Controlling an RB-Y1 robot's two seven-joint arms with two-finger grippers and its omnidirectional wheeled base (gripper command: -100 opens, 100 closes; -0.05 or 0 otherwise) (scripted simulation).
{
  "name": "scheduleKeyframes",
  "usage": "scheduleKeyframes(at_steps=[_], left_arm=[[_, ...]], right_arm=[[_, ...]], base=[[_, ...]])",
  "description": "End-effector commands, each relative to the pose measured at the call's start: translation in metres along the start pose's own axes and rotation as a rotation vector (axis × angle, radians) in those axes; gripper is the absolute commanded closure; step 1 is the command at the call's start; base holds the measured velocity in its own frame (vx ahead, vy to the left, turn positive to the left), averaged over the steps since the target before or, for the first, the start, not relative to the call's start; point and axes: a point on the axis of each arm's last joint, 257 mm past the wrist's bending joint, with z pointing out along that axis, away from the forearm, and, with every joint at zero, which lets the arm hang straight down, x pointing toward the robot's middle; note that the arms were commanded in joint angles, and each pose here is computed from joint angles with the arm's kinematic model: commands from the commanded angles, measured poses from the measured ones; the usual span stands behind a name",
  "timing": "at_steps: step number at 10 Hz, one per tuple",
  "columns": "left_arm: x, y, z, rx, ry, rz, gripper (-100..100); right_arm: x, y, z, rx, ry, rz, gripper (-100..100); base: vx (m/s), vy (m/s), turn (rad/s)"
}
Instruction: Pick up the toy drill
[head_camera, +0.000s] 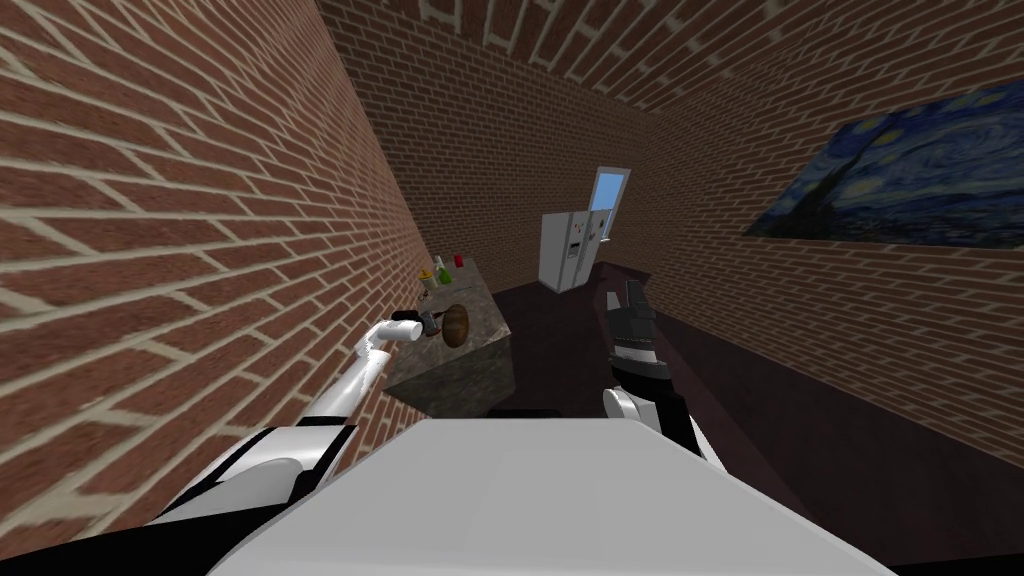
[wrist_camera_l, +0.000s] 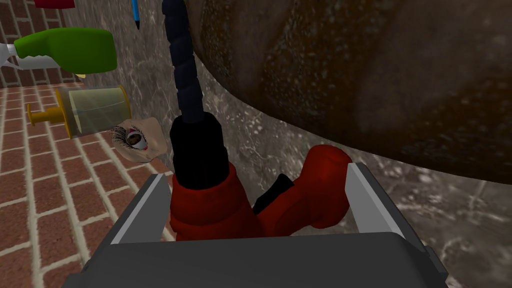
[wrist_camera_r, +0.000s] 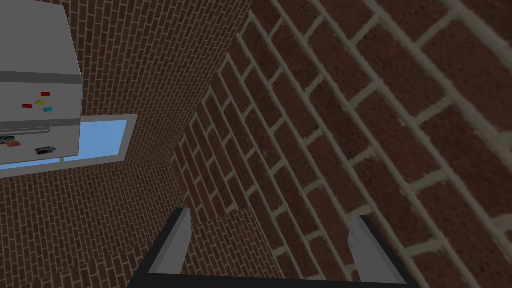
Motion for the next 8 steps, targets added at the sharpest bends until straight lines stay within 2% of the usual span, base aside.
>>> scheduleKeyframes(at_steps=[1,2,4,5,6,8], left_arm=[[0.017,-0.010,0.007,0.014,0.034,0.016,-100],[0.019,-0.012,0.012,0.009,0.028,0.016,-100],[0.000,-0.003,0.019,-0.018,-0.009,-0.004,-100],[0.022,-0.020,0.023,0.013,0.032,0.018,-100],[0.025,-0.024,0.026,0.012,0.028,0.019,-100],[0.004,-0.013,0.033,-0.017,-0.013,0.000,-100]], right_arm=[[0.000,0.000,0.000,0.000,0.000,0.000,0],[0.000,0.000,0.000,0.000,0.000,0.000,0],[0.000,0.000,0.000,0.000,0.000,0.000,0],[0.000,0.000,0.000,0.000,0.000,0.000,0],[0.000,0.000,0.000,0.000,0.000,0.000,0],[0.000,0.000,0.000,0.000,0.000,0.000,0]], base=[[-0.048,-0.012,0.014],[-0.065,-0.005,0.014],[-0.018,-0.003,-0.008],[-0.044,-0.010,0.011],[-0.056,-0.011,0.003],[-0.022,-0.004,-0.002]])
